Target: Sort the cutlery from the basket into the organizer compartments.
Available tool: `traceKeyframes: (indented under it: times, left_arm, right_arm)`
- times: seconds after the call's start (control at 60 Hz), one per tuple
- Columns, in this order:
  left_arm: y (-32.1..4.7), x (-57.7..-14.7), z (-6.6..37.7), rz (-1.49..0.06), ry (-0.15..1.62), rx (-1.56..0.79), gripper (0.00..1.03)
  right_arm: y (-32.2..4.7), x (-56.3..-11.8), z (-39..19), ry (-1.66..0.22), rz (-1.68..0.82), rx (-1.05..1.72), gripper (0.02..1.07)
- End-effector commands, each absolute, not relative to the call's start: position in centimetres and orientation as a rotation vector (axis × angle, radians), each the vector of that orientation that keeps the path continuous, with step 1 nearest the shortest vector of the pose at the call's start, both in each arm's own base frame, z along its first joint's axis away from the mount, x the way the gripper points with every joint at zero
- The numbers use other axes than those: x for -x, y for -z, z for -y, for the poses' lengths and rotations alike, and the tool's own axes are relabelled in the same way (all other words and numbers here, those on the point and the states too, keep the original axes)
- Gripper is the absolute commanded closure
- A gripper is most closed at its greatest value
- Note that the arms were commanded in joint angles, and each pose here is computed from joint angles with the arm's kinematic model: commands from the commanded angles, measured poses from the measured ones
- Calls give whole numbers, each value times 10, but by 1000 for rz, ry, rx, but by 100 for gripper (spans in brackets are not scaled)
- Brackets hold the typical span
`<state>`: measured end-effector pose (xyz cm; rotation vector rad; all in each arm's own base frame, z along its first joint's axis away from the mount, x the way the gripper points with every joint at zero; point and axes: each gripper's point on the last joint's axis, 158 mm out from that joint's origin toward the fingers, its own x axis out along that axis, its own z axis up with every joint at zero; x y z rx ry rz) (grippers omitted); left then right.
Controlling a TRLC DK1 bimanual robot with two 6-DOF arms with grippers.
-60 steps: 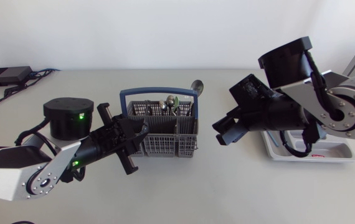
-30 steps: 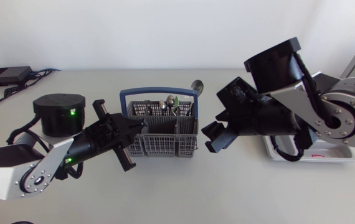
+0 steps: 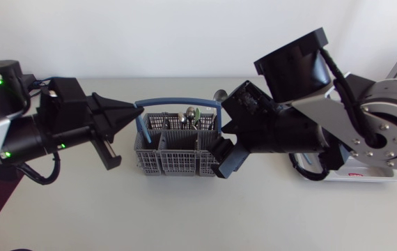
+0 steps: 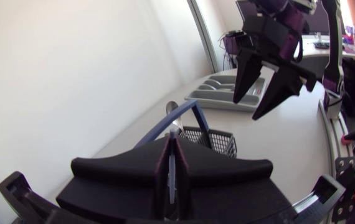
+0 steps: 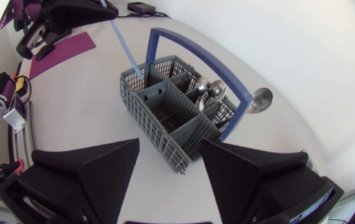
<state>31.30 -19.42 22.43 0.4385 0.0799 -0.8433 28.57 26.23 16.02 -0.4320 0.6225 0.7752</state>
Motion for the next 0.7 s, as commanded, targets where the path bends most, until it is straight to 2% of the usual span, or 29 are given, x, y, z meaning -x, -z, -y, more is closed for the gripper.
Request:
traceKeyframes:
  times: [0.0, 0.183, 0.483, 0.683]
  left_arm:
    - [-265, -312, 187, -46, 837, -331, 100]
    - [-288, -306, 181, -102, 905, -154, 100]
    - [-284, -301, 193, -252, 1022, 51, 100]
    - [-277, -303, 198, -309, 1052, 118, 100]
  right_arm:
    - [-177, -283, -273, -795, -594, 402, 35]
    - [-195, -274, -291, -864, -548, 384, 35]
    - [-212, -266, -323, -939, -476, 378, 36]
    - [-206, -264, -342, -977, -466, 385, 36]
